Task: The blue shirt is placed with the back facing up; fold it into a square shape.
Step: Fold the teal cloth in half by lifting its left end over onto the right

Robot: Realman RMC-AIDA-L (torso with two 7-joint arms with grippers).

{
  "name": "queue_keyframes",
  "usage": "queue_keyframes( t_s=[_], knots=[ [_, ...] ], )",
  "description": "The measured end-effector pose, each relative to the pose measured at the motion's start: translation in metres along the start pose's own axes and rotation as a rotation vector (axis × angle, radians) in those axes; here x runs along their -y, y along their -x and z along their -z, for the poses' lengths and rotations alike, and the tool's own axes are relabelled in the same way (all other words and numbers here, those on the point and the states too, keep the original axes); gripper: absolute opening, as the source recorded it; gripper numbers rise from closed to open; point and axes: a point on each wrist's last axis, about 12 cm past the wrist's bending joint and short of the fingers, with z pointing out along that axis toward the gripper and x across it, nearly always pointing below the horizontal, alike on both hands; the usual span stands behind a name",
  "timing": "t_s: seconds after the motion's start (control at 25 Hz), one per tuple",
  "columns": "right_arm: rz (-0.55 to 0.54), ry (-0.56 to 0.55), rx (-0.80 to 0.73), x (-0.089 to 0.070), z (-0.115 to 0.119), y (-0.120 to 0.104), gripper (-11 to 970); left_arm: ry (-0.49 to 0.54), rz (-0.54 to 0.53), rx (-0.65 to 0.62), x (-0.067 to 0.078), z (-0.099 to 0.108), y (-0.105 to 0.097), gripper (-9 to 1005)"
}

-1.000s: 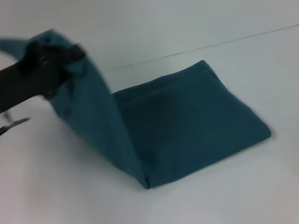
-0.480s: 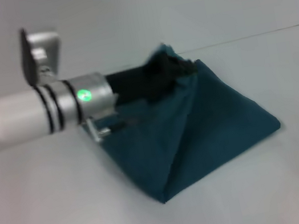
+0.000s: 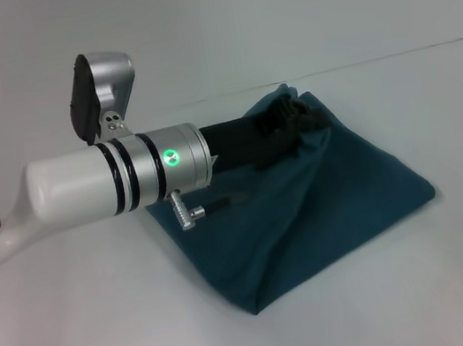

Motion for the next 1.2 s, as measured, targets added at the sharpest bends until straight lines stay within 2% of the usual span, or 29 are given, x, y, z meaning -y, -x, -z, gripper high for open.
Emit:
queue_keyframes(
  t_s=[0.28,0.48,0.76,0.88,1.08,1.2],
  knots=[
    [-0.004,-0.002,0.001,0.001,0.0,-0.001,807,-0.029,0.014,-0.023,0.003,-0.002,-0.005,39],
    [-0.007,-0.002,0.001,0.001,0.0,-0.001,807,-0.128,0.039,-0.025,0.012,0.003,-0.004,38],
    [-0.007,-0.003,0.002,0.001,-0.001,-0.001,807,-0.097,0.044,-0.025,0.006,0.002,-0.008,38],
    [-0.007,-0.008,0.006,0.002,-0.002,0.0,807,-0.089,0.028,-0.035,0.007,0.0,-0.008,38],
    [-0.007,-0.007,0.003,0.001,-0.003,0.0,807,-0.1,0.001,-0.037,0.014,-0.004,-0.006,92],
    [-0.006,-0.009,0.004,0.001,-0.003,0.0,807,-0.144,-0.025,-0.034,0.02,-0.004,-0.005,295]
  ],
)
